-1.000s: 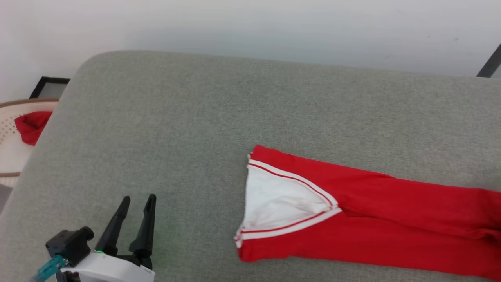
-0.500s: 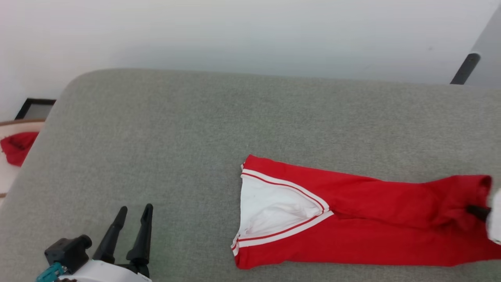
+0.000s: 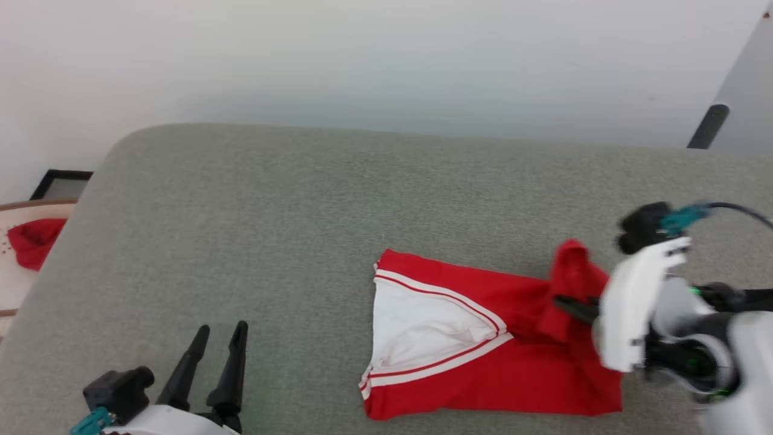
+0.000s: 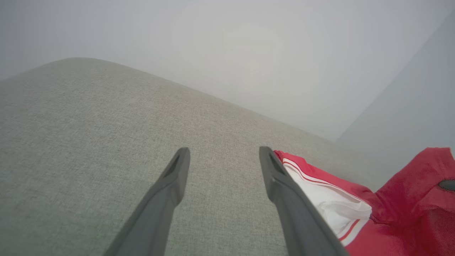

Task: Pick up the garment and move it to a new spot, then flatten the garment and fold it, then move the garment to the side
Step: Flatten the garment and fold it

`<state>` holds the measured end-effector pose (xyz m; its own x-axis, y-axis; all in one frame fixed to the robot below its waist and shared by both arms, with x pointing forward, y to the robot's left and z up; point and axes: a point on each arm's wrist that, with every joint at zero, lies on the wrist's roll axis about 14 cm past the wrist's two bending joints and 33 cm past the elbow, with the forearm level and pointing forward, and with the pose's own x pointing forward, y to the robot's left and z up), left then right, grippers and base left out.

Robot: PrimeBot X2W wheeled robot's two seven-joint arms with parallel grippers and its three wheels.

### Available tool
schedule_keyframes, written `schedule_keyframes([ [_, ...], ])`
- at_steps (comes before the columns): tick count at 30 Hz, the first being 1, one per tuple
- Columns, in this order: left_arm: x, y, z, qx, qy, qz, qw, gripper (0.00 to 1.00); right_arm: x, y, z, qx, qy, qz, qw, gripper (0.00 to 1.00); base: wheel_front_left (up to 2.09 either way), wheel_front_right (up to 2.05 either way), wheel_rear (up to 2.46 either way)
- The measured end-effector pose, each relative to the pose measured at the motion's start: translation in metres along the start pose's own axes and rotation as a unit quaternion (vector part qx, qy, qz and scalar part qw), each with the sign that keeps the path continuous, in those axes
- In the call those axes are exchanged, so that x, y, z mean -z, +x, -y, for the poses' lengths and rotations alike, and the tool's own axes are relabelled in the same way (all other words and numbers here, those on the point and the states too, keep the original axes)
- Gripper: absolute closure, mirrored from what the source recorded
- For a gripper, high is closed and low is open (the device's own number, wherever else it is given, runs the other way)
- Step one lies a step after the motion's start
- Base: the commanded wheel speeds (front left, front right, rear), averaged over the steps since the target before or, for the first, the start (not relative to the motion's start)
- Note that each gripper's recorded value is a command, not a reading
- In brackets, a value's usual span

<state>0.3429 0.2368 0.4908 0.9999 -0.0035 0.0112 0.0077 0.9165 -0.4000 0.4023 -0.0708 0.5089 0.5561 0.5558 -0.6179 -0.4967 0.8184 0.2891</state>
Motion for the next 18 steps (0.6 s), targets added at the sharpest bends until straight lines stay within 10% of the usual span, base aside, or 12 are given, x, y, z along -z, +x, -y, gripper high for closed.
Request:
schedule_keyframes([
  [18, -0.01, -0.015, -0.01, -0.026, -0.009, 0.018, 0.999, 0.0, 0.008, 0.09, -0.105, -0.108, -0.065, -0.045, 0.991, 1.0, 0.0, 0.0, 0.0],
])
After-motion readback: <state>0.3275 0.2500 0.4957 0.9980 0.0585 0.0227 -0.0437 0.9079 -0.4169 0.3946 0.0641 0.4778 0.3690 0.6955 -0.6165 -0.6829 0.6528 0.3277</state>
